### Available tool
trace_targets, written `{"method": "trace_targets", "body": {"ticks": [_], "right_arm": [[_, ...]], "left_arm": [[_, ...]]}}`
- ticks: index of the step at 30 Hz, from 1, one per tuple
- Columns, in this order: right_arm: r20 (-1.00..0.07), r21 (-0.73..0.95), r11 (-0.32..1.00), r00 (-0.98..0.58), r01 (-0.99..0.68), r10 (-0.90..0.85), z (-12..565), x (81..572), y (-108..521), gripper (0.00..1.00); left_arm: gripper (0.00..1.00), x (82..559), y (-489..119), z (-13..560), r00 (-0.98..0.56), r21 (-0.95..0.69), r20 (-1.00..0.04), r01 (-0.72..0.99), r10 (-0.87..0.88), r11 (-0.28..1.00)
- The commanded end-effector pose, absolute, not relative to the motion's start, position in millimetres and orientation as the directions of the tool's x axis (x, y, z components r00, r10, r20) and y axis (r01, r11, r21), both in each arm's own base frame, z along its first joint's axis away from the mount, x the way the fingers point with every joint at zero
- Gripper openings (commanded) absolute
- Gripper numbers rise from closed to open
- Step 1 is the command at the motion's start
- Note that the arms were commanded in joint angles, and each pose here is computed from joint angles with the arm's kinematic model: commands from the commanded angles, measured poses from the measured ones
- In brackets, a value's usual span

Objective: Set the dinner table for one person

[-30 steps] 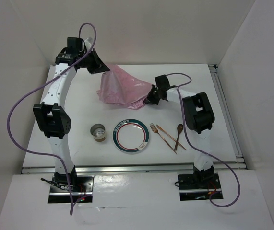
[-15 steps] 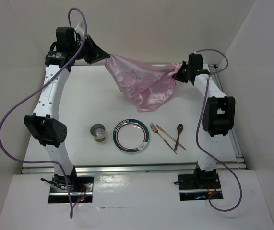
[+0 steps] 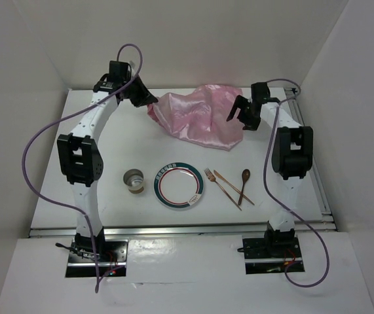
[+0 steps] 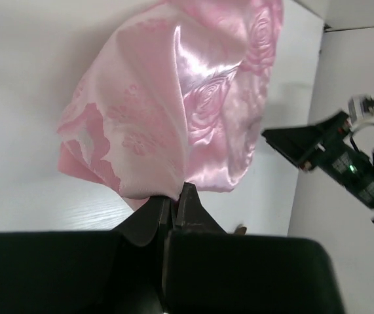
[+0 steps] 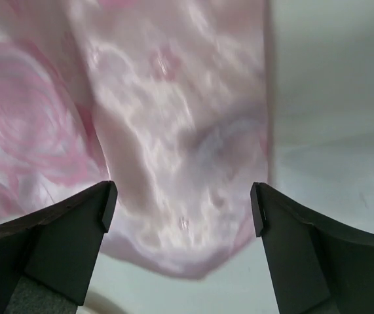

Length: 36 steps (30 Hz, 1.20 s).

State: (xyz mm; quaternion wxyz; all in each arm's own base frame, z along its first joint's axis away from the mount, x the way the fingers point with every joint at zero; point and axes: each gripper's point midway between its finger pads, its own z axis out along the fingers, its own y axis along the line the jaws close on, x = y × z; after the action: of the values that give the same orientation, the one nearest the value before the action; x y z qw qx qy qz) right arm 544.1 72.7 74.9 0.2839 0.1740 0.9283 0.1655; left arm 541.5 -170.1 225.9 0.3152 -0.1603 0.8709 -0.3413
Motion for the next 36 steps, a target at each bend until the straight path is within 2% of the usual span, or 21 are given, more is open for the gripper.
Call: {"method": "trace_targets", "body": {"ticks": [1, 3, 4, 6, 7, 9, 14, 21, 23, 26, 27, 29, 30, 31, 36], "right_arm": [[-0.601, 0.45, 0.874, -0.663, 0.182, 0.447, 149, 527, 70, 0.95], [-0.585, 0.466, 0.867, -0.674, 0.176, 0.451, 152, 503, 77, 0.87], [-0.538, 0.47, 0.859, -0.706, 0.202, 0.46, 129, 483, 79, 0.86], [-0.486, 0.516, 0.828, -0.722, 0.218, 0.493, 121, 464, 87, 0.82], [-0.479, 0.542, 0.814, -0.719, 0.209, 0.503, 127, 456, 91, 0.8], [-0.403, 0.597, 0.767, -0.738, 0.237, 0.541, 110, 438, 102, 0.8], [-0.277, 0.681, 0.678, -0.76, 0.277, 0.589, 88, 432, 117, 0.82], [-0.228, 0.667, 0.668, -0.762, 0.331, 0.606, 56, 440, 125, 0.78], [-0.245, 0.651, 0.68, -0.755, 0.337, 0.608, 50, 446, 124, 0.74], [-0.261, 0.629, 0.69, -0.739, 0.357, 0.621, 40, 456, 123, 0.62], [-0.27, 0.625, 0.693, -0.734, 0.359, 0.624, 41, 462, 121, 0.45], [-0.305, 0.608, 0.713, -0.726, 0.35, 0.616, 43, 470, 117, 0.23], [-0.322, 0.599, 0.718, -0.715, 0.355, 0.621, 49, 476, 114, 0.03], [-0.34, 0.604, 0.723, -0.711, 0.336, 0.615, 60, 479, 114, 0.0], [-0.489, 0.583, 0.767, -0.638, 0.268, 0.595, 127, 500, 84, 0.0]], "left_arm": [[0.0, 542, -170, 249, -0.707, -0.691, -0.501, -0.021, -0.5, 0.722], [0.0, 539, -167, 254, -0.696, -0.676, -0.525, -0.007, -0.489, 0.737], [0.0, 537, -167, 251, -0.703, -0.674, -0.517, -0.016, -0.488, 0.738], [0.0, 536, -164, 250, -0.7, -0.658, -0.533, -0.01, -0.475, 0.753], [0.0, 533, -164, 251, -0.7, -0.658, -0.533, -0.01, -0.475, 0.753], [0.0, 530, -162, 250, -0.701, -0.647, -0.537, -0.014, -0.469, 0.762], [0.0, 524, -161, 248, -0.707, -0.645, -0.531, -0.021, -0.468, 0.764], [0.0, 521, -160, 254, -0.702, -0.647, -0.537, -0.015, -0.469, 0.763], [0.0, 521, -160, 254, -0.702, -0.647, -0.537, -0.015, -0.469, 0.763], [0.0, 519, -160, 258, -0.697, -0.648, -0.542, -0.009, -0.469, 0.762], [0.0, 519, -160, 258, -0.697, -0.648, -0.542, -0.009, -0.469, 0.762], [0.0, 518, -161, 259, -0.701, -0.652, -0.539, -0.004, -0.467, 0.759], [0.0, 517, -161, 263, -0.696, -0.648, -0.551, 0.009, -0.461, 0.762], [0.0, 519, -155, 263, -0.691, -0.648, -0.551, 0.001, -0.468, 0.762], [0.0, 517, -141, 289, -0.668, -0.657, -0.57, 0.021, -0.478, 0.753]]}}
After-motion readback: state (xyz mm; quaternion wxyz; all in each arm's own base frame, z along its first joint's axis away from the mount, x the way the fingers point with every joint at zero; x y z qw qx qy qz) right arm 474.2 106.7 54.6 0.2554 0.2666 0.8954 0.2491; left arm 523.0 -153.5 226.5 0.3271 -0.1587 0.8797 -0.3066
